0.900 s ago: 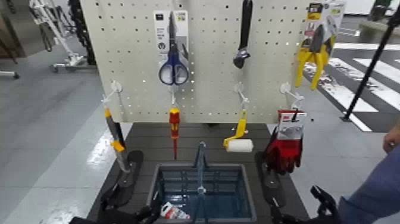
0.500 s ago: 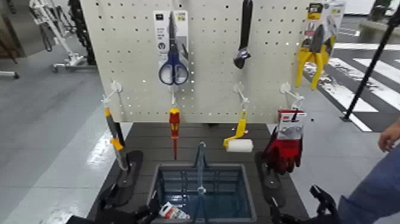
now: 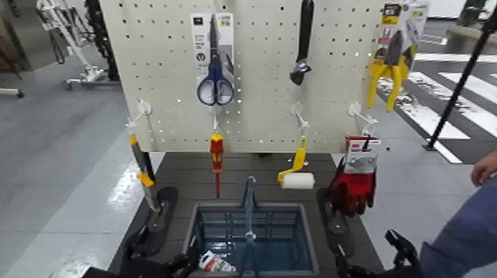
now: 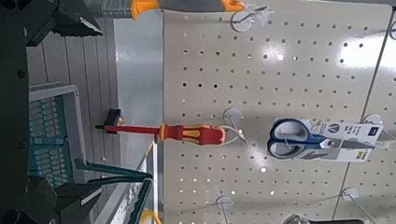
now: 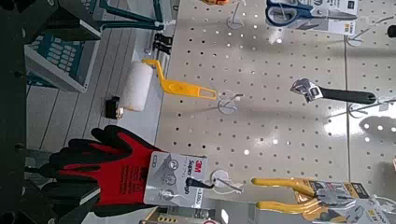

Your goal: Put the yellow paint brush into the crate.

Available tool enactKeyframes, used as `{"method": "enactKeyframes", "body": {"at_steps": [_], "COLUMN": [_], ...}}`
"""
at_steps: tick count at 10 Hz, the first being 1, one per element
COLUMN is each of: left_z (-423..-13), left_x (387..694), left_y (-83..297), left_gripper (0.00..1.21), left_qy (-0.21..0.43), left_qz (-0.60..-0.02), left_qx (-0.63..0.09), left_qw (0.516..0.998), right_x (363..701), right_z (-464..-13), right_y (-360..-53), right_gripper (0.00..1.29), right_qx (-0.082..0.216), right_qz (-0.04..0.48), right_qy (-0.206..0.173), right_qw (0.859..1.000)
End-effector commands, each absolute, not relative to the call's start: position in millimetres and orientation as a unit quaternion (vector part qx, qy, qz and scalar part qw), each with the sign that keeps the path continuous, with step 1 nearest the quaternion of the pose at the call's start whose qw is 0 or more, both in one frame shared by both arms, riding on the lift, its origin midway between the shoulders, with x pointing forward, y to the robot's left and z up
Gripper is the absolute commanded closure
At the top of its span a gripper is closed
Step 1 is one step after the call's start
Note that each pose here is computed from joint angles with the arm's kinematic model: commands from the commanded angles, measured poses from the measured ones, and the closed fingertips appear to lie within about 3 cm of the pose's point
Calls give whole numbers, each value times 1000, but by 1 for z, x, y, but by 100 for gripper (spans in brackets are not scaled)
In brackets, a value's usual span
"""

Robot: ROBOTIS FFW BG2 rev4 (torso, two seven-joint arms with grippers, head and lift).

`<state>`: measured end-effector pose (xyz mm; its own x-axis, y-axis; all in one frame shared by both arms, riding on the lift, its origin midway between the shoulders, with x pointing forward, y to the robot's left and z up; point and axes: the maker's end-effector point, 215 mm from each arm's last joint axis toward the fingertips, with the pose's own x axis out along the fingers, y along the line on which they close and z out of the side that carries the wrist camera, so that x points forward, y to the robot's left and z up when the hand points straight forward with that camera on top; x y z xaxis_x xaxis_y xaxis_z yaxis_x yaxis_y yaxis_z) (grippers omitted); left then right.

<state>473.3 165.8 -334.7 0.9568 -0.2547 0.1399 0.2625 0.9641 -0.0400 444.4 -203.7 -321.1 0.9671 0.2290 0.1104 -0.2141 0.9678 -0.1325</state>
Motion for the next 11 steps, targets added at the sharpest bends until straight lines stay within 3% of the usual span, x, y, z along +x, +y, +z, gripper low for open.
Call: {"method": "enactKeyframes", "body": {"at_steps": [1, 5, 11], "left_z": [-330, -313, -290], "left_x": [477, 498, 531], "left_y": [181, 233, 282], "left_gripper": [12, 12, 23], "left_qy": [-73, -75, -62], "left_qz": [-121, -103, -138], "left_qx": [-35, -46, -70], "left_qw": [989, 991, 986], "right_x": [445, 445, 445], "right_z": [-320, -320, -321], "right_y": [-204, -203, -200], "right_gripper": [15, 15, 15], "right_qx": [-60, -61, -57], "right_qz": [112, 112, 114], "right_qy": [-64, -63, -61], "right_qw": [990, 990, 990]}}
